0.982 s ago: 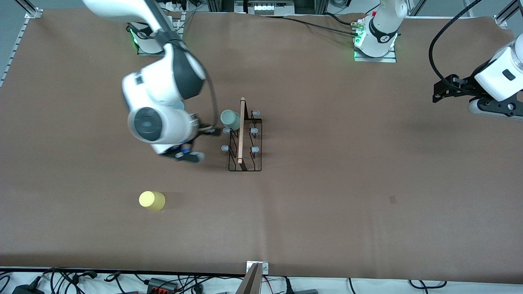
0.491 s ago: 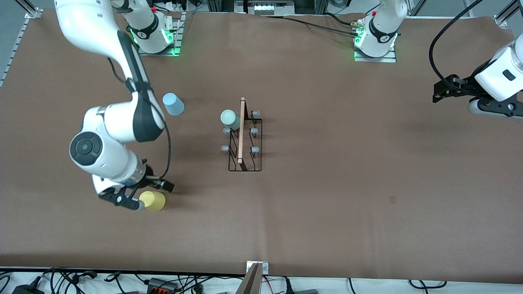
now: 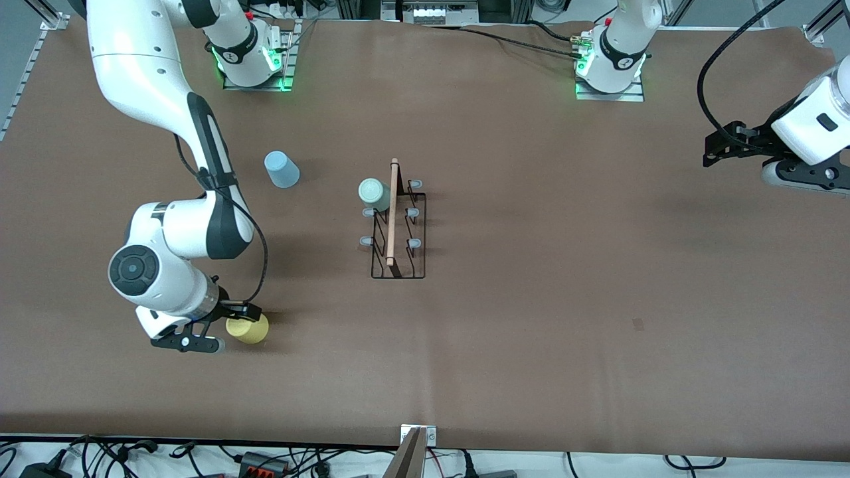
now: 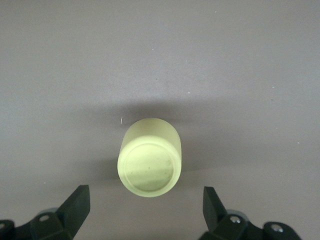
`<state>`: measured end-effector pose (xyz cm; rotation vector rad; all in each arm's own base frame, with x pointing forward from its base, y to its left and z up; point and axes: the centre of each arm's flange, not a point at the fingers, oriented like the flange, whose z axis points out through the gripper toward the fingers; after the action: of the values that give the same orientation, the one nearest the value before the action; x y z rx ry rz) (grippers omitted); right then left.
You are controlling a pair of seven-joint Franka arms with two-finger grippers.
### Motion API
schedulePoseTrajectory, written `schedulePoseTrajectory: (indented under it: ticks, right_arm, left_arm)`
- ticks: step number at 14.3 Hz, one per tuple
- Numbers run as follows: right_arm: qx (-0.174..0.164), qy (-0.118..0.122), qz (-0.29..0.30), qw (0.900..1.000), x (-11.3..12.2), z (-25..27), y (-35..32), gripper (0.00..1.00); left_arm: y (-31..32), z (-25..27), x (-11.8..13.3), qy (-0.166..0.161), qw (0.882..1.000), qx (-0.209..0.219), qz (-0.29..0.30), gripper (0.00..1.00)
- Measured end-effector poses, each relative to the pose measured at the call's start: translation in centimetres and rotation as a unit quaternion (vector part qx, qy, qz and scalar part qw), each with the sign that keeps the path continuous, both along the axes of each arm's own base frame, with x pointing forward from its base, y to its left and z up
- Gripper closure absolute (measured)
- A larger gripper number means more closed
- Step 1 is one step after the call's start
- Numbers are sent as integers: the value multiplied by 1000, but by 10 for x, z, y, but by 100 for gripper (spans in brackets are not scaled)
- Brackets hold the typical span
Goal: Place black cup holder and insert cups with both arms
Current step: 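Grasp the yellow cup with the right gripper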
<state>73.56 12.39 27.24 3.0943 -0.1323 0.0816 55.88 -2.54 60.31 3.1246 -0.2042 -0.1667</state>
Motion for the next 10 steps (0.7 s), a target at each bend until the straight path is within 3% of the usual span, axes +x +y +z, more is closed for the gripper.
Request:
schedulePoseTrajectory:
  ticks: [5, 10]
  right_arm:
    - [-3, -27, 12, 1000, 7, -16, -2, 0]
    - [-8, -20, 16, 1000, 7, -38, -7, 0]
  left_arm:
    - [0, 0, 0, 0, 1000, 0, 0, 0]
    - [0, 0, 0, 0, 1000, 0, 0, 0]
